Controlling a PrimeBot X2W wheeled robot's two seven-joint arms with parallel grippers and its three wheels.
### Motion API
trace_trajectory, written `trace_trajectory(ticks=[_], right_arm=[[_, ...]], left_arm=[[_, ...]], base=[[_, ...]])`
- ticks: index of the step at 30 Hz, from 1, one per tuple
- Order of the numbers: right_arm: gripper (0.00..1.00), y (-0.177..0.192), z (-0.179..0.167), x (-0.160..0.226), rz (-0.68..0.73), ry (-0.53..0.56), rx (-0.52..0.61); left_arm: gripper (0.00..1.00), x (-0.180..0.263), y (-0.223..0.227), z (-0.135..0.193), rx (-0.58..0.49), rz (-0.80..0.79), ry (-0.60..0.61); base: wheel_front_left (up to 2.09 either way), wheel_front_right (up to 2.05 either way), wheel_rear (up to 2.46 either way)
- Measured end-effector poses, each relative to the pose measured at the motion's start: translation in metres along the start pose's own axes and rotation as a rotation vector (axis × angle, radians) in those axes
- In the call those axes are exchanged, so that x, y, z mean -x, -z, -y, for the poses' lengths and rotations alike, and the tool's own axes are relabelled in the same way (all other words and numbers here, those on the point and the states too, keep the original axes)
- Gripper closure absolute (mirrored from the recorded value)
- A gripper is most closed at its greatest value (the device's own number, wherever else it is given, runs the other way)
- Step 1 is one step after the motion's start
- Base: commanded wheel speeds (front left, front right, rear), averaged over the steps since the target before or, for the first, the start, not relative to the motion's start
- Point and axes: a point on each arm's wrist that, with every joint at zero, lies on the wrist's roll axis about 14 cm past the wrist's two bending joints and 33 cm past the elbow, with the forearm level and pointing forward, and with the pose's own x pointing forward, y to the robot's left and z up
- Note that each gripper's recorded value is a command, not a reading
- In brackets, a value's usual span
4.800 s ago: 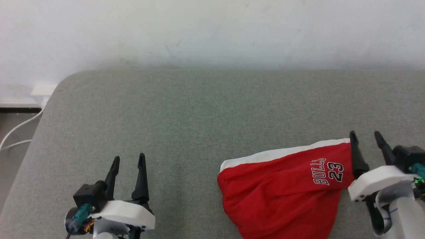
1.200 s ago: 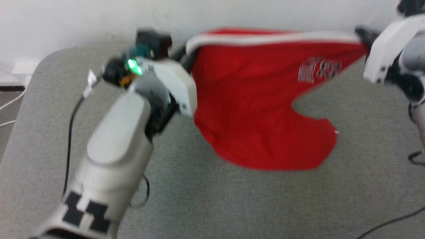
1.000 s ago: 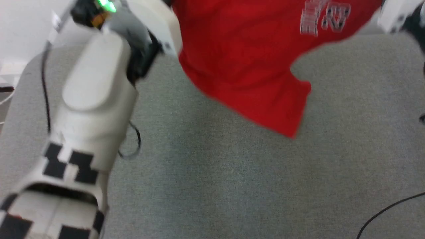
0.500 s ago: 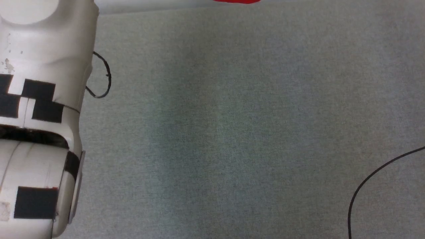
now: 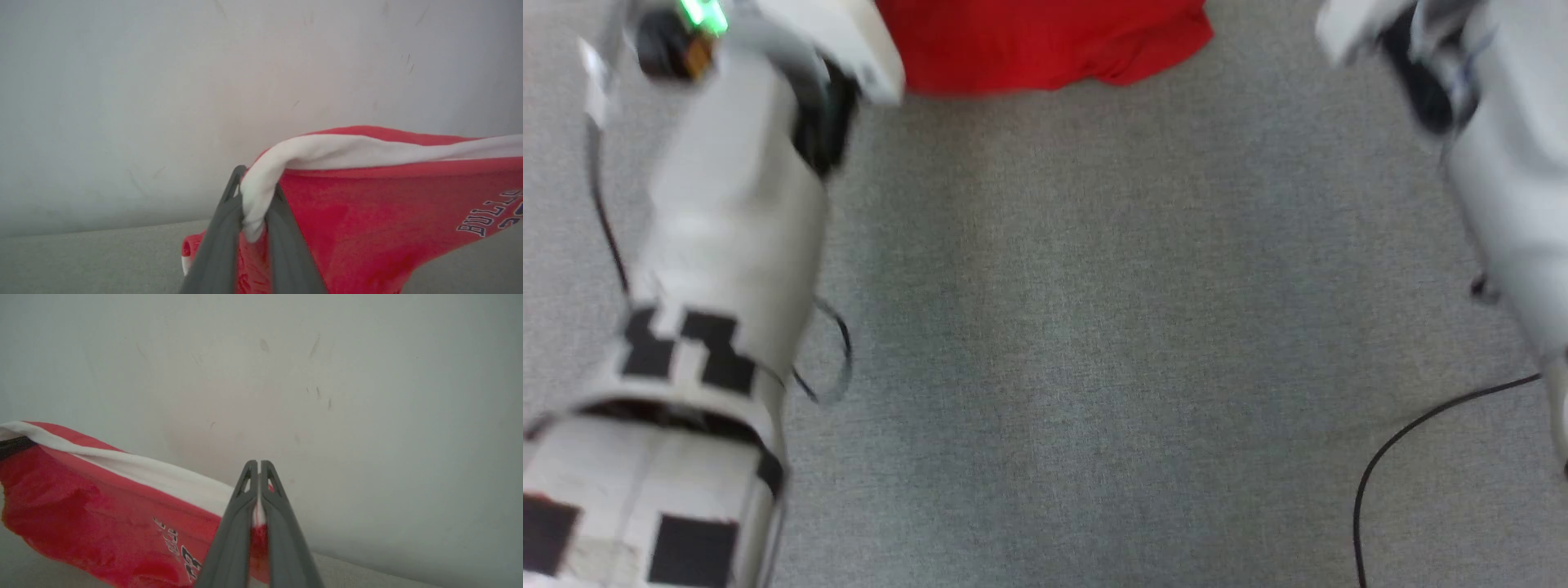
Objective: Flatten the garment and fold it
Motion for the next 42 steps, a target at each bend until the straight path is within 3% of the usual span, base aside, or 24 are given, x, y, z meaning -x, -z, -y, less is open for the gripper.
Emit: trace_trajectory(ticks=[7, 13, 27, 35, 42], right_arm=[[1.00, 0.031, -0.028, 0.058, -0.027, -0.073, -0.047], [1.00, 0.036, -0.035, 0.130, 0.004, -0.064, -0.099], [1.00, 0.022, -0.065, 0.283, -0.093, 0.118, -0.168], [1.00, 0.031, -0.080, 0.320, -0.225, 0.150, -0.219], [1.00, 0.028, -0.073, 0.302, -0.221, 0.148, -0.214]], left_arm=[[1.00, 0.061, 0.044, -0.001, 0.061, -0.061, -0.017], [1.00, 0.128, 0.077, 0.023, 0.077, -0.112, 0.031], [1.00, 0.248, 0.073, 0.045, 0.081, -0.117, 0.028], [1.00, 0.301, 0.081, 0.042, 0.126, -0.225, -0.037], [1.00, 0.303, 0.072, 0.043, 0.143, -0.234, -0.031]], base=[[0.00, 0.00, 0.00], [0.00, 0.00, 0.00], [0.00, 0.00, 0.00], [0.00, 0.00, 0.00], [0.00, 0.00, 0.00]])
